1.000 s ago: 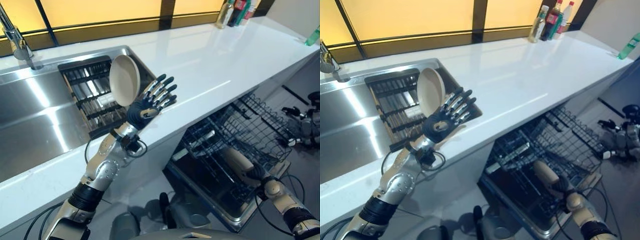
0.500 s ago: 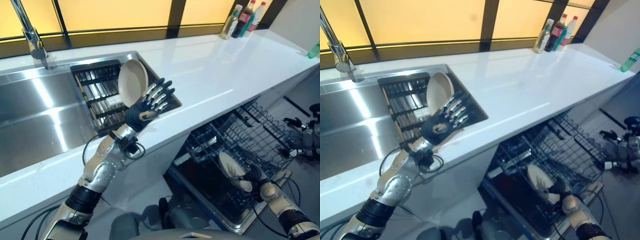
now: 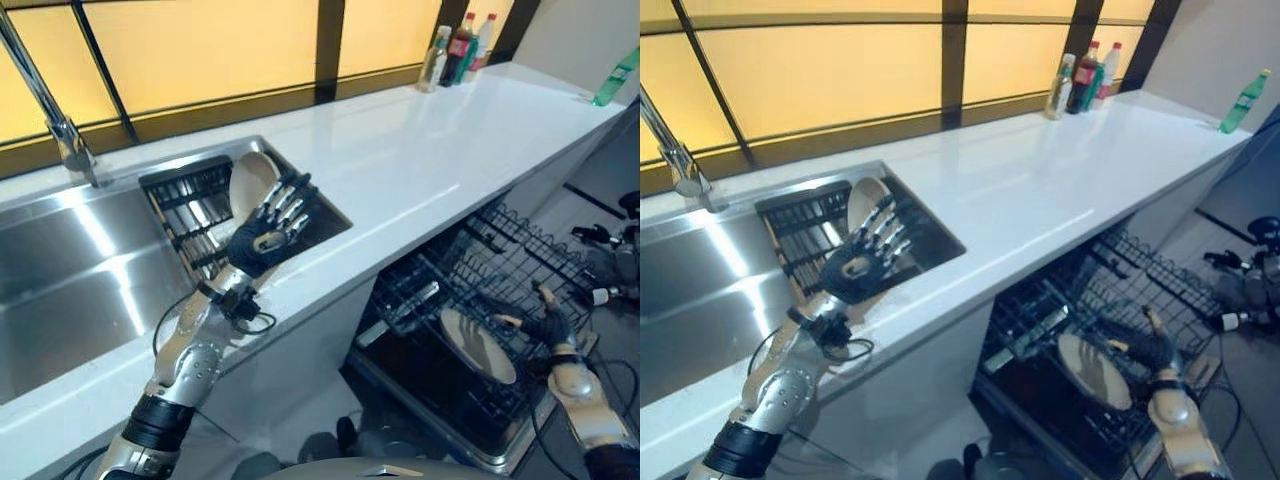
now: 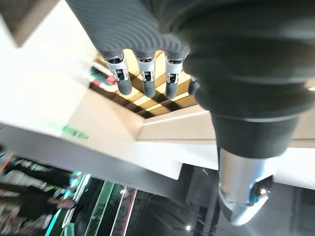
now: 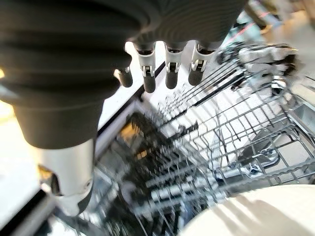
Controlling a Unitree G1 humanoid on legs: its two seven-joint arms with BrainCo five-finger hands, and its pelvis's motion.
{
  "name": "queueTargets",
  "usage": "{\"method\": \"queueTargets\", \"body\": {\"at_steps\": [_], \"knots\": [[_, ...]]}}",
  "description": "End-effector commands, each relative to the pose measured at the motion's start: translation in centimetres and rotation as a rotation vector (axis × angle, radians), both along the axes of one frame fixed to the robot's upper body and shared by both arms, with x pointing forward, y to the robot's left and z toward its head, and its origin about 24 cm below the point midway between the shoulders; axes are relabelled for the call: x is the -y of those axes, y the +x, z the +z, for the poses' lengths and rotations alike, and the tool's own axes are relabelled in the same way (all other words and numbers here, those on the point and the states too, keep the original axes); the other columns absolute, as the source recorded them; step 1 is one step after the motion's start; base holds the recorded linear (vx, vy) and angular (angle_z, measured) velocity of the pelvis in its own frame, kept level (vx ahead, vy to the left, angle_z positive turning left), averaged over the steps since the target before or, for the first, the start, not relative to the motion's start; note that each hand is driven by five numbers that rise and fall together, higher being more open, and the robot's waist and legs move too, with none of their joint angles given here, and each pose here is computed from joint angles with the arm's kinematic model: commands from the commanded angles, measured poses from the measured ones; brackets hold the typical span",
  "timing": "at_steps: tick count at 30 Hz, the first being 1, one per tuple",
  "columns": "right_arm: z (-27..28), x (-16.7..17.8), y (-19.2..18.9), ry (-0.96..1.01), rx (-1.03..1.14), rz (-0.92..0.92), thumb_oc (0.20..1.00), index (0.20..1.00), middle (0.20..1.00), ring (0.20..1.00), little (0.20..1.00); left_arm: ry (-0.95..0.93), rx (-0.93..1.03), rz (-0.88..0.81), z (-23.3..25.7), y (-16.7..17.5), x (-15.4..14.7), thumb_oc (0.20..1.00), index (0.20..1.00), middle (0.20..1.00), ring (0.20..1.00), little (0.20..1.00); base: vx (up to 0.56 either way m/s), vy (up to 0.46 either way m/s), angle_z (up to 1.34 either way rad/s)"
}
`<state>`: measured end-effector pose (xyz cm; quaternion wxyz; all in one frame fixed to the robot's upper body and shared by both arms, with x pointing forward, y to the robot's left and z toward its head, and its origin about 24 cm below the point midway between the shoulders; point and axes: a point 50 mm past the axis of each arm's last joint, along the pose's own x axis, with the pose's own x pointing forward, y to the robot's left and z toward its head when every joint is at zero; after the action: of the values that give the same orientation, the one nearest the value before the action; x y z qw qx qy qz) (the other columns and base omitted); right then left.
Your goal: Pick up plates and place into dishwasher.
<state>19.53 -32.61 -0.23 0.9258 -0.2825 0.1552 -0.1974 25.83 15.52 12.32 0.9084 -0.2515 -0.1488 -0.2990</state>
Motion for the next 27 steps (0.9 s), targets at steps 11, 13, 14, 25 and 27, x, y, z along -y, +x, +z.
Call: {"method": "queueTargets", "body": {"at_steps": [11,13,14,25,27], "knots": [[9.1,1.5,0.5,0.332,0.877,-0.397,1.000,1.000,1.000,1.000,1.000,-0.027,0.188,0.243,3.0,-0.2,-2.2,1.000,1.000,1.000,1.000,1.000,-0.03,0.166,0.01],[10.1,0.6,0.6,0.358,0.936,-0.353,1.000,1.000,1.000,1.000,1.000,-0.021,0.210,0.266,3.3,-0.4,-2.4,1.000,1.000,1.000,1.000,1.000,-0.05,0.118,0.15],[10.7,-0.2,0.8,0.367,0.958,-0.302,1.000,1.000,1.000,1.000,1.000,-0.008,0.231,0.290,3.6,-0.4,-2.5,1.000,1.000,1.000,1.000,1.000,-0.04,0.114,0.16],[12.0,-7.5,3.1,0.615,0.914,0.269,1.000,1.000,1.000,1.000,1.000,0.147,0.250,0.548,3.3,-0.5,-4.2,1.000,1.000,1.000,1.000,1.000,-0.06,0.089,0.12],[12.0,-8.3,3.5,0.668,0.906,0.315,1.000,1.000,1.000,1.000,1.000,0.207,0.283,0.595,3.4,-0.7,-4.3,1.000,1.000,1.000,1.000,1.000,-0.02,0.040,0.10]]}}
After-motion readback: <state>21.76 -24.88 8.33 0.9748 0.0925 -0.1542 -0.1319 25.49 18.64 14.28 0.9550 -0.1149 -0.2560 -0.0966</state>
